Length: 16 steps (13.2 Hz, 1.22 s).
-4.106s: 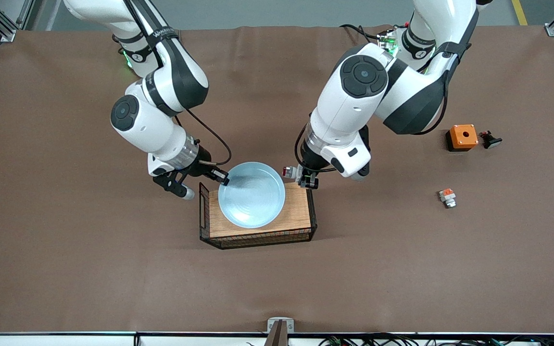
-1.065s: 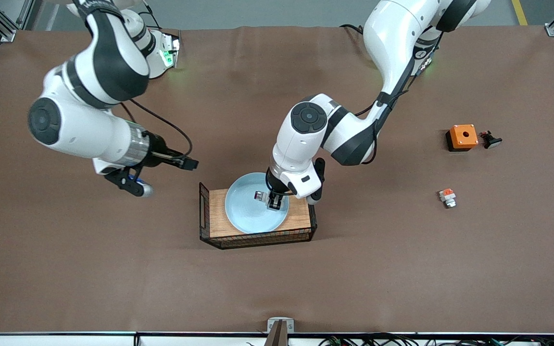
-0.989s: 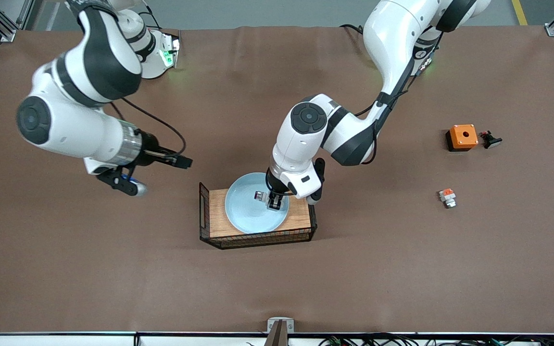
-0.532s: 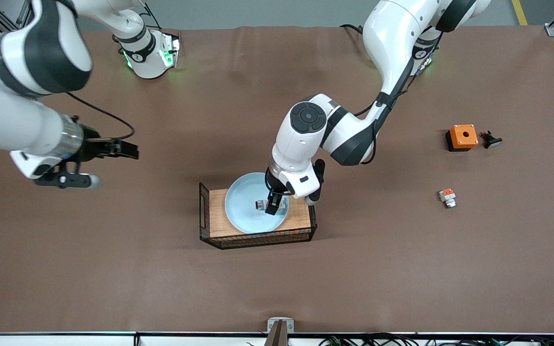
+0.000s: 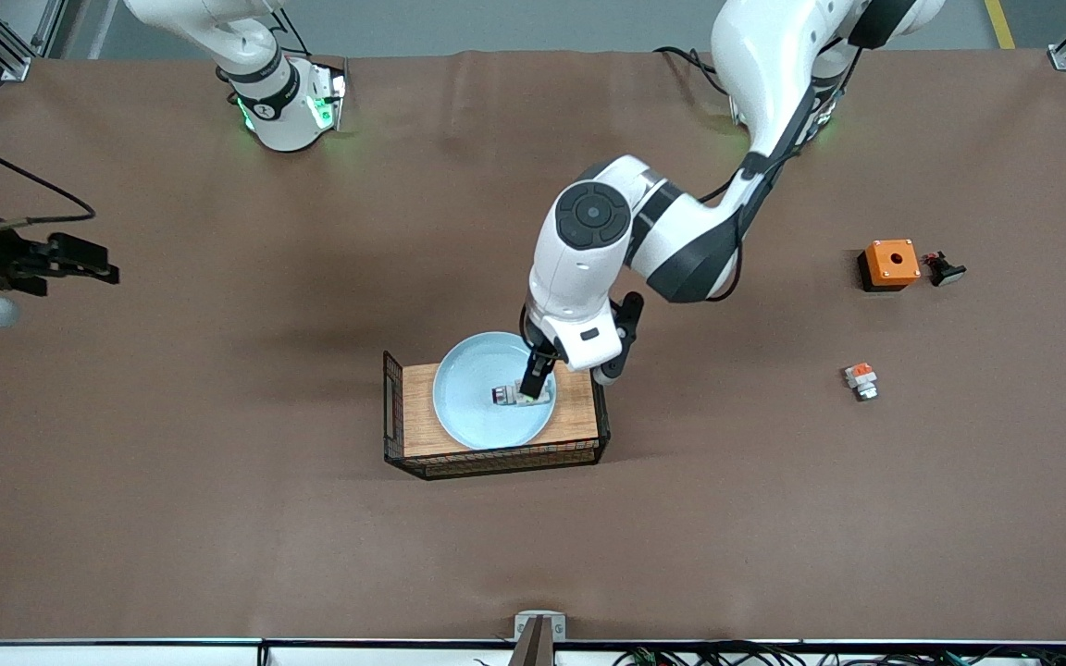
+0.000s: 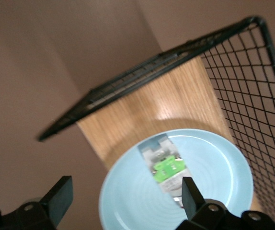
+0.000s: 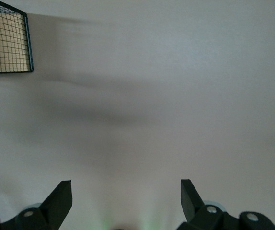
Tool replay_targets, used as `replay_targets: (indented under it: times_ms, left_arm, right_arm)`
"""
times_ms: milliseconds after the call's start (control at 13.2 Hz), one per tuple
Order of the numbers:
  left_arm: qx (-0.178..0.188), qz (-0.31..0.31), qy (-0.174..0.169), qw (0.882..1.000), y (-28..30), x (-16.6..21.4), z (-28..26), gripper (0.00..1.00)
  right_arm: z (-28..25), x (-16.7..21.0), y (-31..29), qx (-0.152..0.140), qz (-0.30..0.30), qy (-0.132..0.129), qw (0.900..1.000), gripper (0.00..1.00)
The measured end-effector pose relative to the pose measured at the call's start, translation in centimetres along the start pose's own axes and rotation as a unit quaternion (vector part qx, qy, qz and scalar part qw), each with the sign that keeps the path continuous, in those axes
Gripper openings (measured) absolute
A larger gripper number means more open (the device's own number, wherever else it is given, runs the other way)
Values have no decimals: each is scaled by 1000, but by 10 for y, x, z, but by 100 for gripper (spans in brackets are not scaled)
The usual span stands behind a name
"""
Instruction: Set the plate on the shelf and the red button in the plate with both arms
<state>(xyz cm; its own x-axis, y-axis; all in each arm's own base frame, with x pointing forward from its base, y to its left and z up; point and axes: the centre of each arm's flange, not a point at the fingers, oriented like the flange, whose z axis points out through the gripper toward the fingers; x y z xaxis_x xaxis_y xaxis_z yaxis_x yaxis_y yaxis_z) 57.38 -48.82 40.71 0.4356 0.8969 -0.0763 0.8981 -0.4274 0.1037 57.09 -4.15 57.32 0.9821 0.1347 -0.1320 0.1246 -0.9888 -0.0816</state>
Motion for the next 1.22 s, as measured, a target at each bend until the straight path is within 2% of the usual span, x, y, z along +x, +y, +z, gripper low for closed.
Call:
replay_targets:
  times_ms: [228,456,684,837,1217]
  left_arm:
    - [42,101,12,994,-10,49,-52,100]
    - [52,173,6,983,-14,129,-100,100]
    - [85,241,-7,967,-30,201,-125,100]
    - [92,302,-17,949,-42,242,-138,100]
    - [75,458,-39,885,-109,366,-193,100]
  right_arm:
    - [-11,-29,-2,-2,-6,8,1000,100]
    - [-23,-53,-2,-5,-9,18,1000,100]
    - [-33,-68,-3,-4,-7,20,1000,100]
    - [-37,-73,-3,-3,2,19,1000,100]
    - [-45,-78,-3,-10,5,22,1000,100]
